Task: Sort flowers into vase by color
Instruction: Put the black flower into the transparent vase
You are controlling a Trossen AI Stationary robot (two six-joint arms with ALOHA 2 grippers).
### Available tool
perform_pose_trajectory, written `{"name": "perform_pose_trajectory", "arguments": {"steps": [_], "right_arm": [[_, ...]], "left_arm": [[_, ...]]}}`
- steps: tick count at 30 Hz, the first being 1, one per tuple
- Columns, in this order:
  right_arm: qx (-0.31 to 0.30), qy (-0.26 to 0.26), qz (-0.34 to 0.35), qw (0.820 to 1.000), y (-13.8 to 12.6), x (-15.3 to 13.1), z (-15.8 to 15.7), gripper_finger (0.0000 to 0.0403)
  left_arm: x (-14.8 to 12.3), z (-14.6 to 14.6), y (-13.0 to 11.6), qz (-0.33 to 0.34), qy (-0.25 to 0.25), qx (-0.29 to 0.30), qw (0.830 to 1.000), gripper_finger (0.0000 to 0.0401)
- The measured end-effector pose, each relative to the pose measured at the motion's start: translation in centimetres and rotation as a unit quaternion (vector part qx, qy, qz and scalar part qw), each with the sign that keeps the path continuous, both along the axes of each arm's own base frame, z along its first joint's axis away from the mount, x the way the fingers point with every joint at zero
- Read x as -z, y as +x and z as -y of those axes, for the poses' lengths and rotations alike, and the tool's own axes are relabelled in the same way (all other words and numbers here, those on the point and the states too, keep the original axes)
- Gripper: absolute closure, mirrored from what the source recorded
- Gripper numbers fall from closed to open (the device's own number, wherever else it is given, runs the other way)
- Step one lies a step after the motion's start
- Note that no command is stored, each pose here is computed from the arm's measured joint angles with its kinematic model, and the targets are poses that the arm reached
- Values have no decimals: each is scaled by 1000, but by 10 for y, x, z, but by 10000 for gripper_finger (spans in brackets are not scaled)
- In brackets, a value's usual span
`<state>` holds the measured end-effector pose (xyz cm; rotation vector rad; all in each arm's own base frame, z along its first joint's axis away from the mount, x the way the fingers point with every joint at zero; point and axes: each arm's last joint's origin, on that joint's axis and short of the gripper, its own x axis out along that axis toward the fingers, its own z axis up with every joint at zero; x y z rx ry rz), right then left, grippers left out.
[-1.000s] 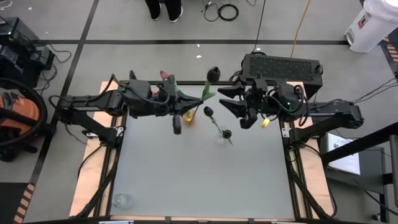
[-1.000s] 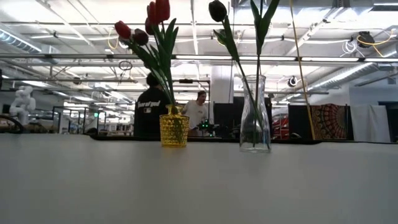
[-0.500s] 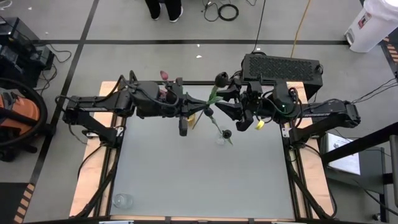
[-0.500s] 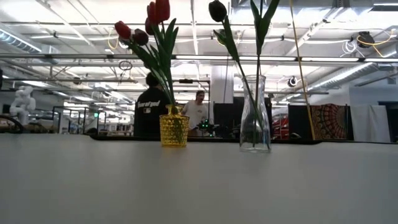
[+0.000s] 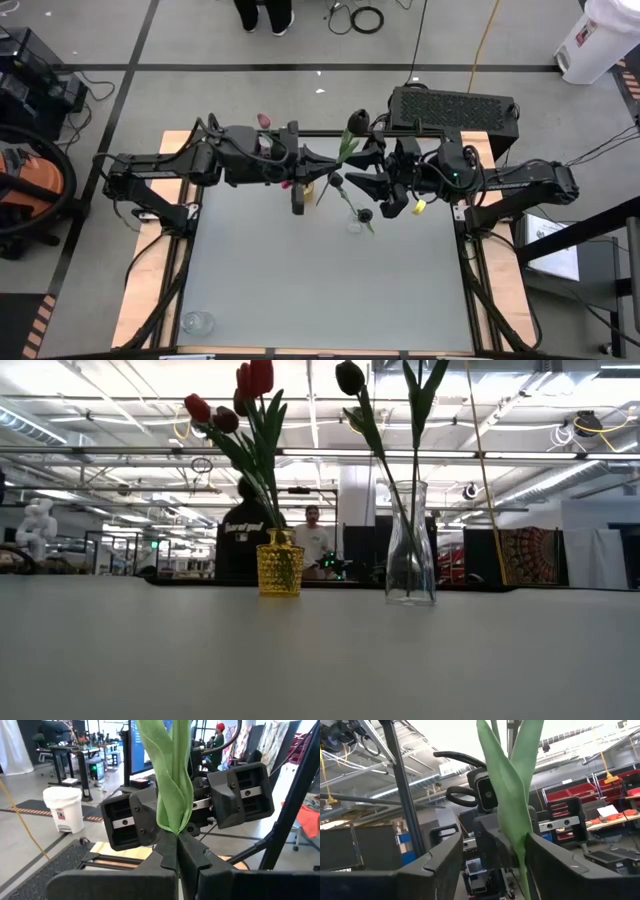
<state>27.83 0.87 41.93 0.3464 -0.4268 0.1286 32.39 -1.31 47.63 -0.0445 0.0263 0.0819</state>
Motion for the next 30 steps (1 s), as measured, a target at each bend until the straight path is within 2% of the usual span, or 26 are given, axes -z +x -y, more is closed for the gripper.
{"name": "perform_pose_trajectory", "arguments": {"steps": [11, 30], "right_arm": [[29, 11, -4, 1000, 1, 1, 2, 193], [25, 16, 17, 999, -1, -3, 3, 193]], "left_arm": [[0, 1, 0, 4, -12, 2, 1000, 401], [8, 4, 9, -11, -12, 16, 1000, 401]]}}
